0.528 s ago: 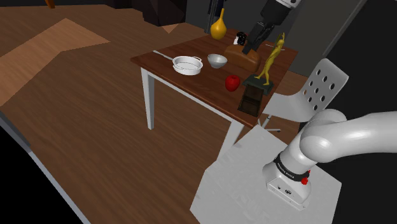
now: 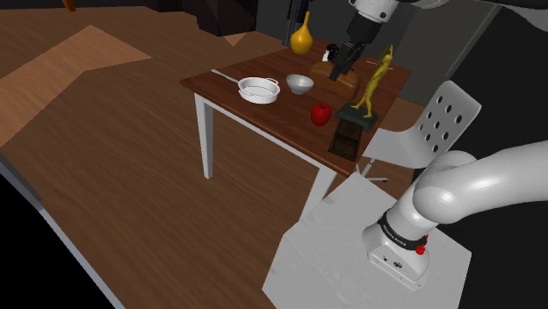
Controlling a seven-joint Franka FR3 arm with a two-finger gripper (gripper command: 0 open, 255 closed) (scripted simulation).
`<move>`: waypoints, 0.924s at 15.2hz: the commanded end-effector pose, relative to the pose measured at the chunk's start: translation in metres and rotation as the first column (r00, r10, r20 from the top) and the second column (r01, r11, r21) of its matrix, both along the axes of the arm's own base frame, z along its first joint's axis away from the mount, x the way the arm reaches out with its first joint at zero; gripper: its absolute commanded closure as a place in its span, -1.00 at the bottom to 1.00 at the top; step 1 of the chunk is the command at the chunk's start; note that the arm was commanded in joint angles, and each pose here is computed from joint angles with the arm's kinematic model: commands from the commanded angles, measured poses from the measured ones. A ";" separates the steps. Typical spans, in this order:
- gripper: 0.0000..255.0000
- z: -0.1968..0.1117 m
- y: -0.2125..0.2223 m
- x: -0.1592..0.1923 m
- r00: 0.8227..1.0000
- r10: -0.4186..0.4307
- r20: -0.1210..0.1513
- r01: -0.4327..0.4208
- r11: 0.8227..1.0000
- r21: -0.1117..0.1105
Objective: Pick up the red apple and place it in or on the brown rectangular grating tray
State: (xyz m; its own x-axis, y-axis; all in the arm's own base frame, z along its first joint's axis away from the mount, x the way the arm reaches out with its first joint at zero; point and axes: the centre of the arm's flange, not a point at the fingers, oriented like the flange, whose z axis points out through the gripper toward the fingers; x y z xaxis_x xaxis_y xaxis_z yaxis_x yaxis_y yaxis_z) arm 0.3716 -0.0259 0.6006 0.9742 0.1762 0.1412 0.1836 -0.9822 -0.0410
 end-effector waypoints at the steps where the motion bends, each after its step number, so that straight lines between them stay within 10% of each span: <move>1: -1.00 -0.015 -0.016 0.018 1.000 0.013 -0.026 -0.013 1.000 -0.012; 14: -1.00 -0.111 -0.123 0.122 0.978 0.082 -0.193 -0.098 0.992 -0.075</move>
State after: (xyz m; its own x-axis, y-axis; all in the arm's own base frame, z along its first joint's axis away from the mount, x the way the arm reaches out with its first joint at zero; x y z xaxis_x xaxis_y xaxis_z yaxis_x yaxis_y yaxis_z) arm 0.4843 -0.1408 0.5001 0.9641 0.2611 -0.0481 0.2612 -0.9653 -0.0039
